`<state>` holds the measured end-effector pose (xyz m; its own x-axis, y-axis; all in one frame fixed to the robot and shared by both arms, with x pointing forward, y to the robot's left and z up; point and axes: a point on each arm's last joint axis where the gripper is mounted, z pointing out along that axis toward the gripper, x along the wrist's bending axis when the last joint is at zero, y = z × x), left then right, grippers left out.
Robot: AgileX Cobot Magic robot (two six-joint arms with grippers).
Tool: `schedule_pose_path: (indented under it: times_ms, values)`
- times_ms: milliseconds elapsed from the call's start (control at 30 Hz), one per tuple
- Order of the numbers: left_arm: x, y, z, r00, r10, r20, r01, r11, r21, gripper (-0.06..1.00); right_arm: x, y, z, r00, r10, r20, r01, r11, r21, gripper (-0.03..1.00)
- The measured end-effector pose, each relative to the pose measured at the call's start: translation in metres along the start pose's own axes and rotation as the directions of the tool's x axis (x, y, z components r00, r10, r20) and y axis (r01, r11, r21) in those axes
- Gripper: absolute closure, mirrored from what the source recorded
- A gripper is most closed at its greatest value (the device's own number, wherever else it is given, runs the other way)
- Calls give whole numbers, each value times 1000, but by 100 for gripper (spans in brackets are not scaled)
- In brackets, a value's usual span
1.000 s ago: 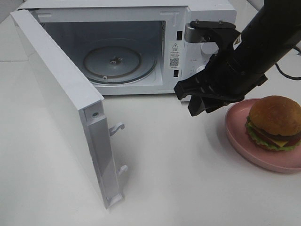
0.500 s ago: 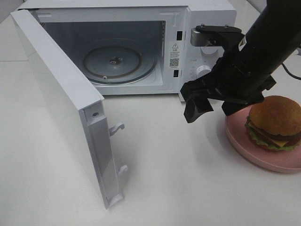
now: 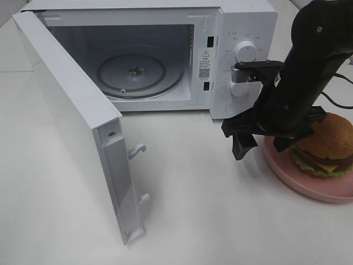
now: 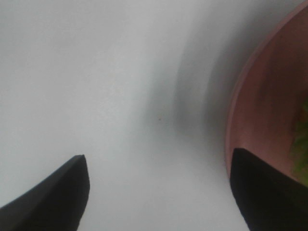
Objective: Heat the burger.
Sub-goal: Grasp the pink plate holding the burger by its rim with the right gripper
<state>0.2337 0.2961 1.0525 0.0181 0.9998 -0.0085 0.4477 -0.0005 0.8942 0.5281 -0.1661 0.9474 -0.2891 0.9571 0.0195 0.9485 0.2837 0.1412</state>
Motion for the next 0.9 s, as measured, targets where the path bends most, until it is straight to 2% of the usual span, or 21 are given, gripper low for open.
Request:
schedule_pose_path:
  times_ms: [400, 600, 900]
  values:
    - [0, 0, 0, 1000, 0, 0, 0, 1000, 0, 94, -5, 4, 15, 996, -44, 73, 42, 999, 26, 21]
    - [0, 0, 0, 1000, 0, 0, 0, 1000, 0, 94, 6, 7, 10, 985, -116, 126, 115, 993, 16, 21]
    - [0, 0, 0, 1000, 0, 0, 0, 1000, 0, 94, 2, 5, 9, 972, -105, 212, 99, 994, 39, 21]
